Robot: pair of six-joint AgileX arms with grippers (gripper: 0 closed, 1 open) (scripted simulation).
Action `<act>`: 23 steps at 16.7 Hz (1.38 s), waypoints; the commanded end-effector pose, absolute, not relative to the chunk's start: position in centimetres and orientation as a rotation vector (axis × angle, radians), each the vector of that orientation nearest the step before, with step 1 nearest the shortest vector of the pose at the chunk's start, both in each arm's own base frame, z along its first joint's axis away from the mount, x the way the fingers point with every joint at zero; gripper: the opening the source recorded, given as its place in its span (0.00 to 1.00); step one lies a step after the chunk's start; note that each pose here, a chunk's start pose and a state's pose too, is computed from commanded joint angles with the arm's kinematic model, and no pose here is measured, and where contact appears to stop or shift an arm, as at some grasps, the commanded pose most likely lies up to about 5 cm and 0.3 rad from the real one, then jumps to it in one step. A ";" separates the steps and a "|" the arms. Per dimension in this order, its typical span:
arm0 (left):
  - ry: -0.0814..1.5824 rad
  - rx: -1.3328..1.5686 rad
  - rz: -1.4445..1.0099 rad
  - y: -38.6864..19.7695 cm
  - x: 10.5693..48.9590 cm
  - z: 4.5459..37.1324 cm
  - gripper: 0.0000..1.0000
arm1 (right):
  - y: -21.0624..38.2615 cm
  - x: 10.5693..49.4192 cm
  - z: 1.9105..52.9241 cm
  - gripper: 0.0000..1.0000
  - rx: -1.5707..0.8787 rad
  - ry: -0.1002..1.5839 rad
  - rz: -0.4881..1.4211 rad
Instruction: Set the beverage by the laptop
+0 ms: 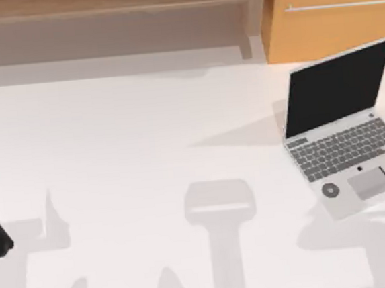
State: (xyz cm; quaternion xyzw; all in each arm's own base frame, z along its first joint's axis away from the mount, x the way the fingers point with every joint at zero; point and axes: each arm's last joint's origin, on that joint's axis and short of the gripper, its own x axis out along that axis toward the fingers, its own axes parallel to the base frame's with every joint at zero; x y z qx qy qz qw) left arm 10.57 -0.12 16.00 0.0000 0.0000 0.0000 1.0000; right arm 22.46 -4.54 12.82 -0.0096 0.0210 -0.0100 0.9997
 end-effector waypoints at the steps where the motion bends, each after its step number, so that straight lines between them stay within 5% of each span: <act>1: 0.000 0.000 0.000 -0.1 10.6 16.0 1.00 | -4.5 22.3 12.5 0.00 -0.017 0.056 -0.019; 8: 0.000 0.000 0.000 -0.1 10.6 16.0 1.00 | -4.3 21.7 11.1 0.00 -0.004 0.127 -0.016; 21: 0.000 0.000 0.000 -0.1 10.6 16.0 1.00 | -4.3 21.7 11.1 0.98 -0.004 0.127 -0.016; 23: 0.000 0.000 0.000 -0.1 10.6 16.0 1.00 | -4.3 21.7 11.1 1.00 -0.004 0.127 -0.016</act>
